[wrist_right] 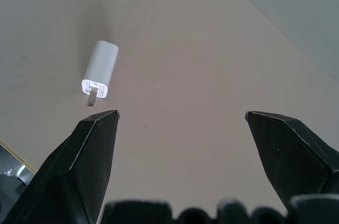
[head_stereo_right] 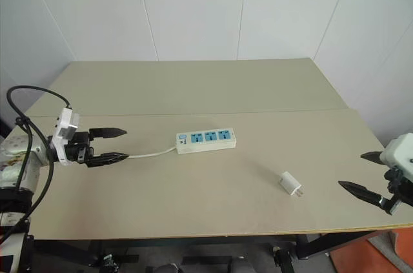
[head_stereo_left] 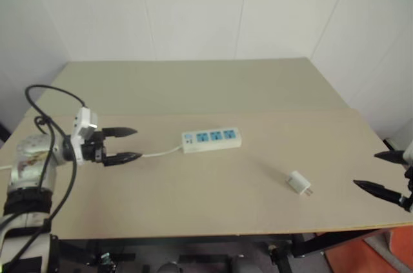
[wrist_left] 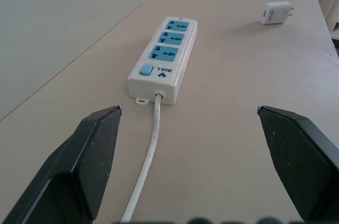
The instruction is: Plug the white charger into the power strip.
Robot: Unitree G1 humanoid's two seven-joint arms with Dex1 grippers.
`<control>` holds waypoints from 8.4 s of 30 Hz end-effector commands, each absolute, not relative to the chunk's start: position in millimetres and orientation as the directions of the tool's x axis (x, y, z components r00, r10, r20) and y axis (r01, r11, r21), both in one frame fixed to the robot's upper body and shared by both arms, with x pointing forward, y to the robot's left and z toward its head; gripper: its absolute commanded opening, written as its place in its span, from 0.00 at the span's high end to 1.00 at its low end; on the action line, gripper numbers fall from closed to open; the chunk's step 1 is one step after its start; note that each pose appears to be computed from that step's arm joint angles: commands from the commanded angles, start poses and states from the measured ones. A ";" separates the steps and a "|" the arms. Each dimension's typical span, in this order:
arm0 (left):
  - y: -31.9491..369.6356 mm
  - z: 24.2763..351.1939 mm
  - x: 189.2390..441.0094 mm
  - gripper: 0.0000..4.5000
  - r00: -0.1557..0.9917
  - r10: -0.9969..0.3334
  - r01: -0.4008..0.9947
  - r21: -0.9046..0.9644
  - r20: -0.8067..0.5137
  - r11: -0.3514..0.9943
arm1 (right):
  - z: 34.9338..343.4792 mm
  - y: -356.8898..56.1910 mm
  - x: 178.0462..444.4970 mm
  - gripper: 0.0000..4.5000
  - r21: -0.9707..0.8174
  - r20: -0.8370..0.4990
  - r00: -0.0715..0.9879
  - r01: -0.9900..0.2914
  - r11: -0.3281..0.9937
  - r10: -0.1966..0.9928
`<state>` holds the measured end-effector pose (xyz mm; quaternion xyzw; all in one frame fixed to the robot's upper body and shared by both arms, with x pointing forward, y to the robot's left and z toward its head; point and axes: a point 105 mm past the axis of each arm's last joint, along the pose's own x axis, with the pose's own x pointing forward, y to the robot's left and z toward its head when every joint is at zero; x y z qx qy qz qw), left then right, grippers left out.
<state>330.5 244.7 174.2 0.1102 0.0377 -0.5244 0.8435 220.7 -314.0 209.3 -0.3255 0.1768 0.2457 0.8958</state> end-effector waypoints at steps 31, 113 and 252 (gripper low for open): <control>168.2 88.2 403.2 0.13 0.468 -0.722 0.873 0.136 -0.510 0.469 | 197.4 -126.9 261.8 0.00 -0.388 -0.178 0.833 -0.548 0.741 0.523; 132.0 102.5 335.1 0.01 0.413 -0.905 0.883 0.199 0.105 0.426 | 175.8 -134.2 275.4 0.00 -0.404 -0.229 0.868 -0.497 0.768 0.441; 93.2 31.9 283.2 0.28 0.115 -0.960 0.986 0.144 -0.255 0.079 | 149.9 -213.4 310.5 0.75 -0.214 -0.921 0.381 -0.671 0.710 0.083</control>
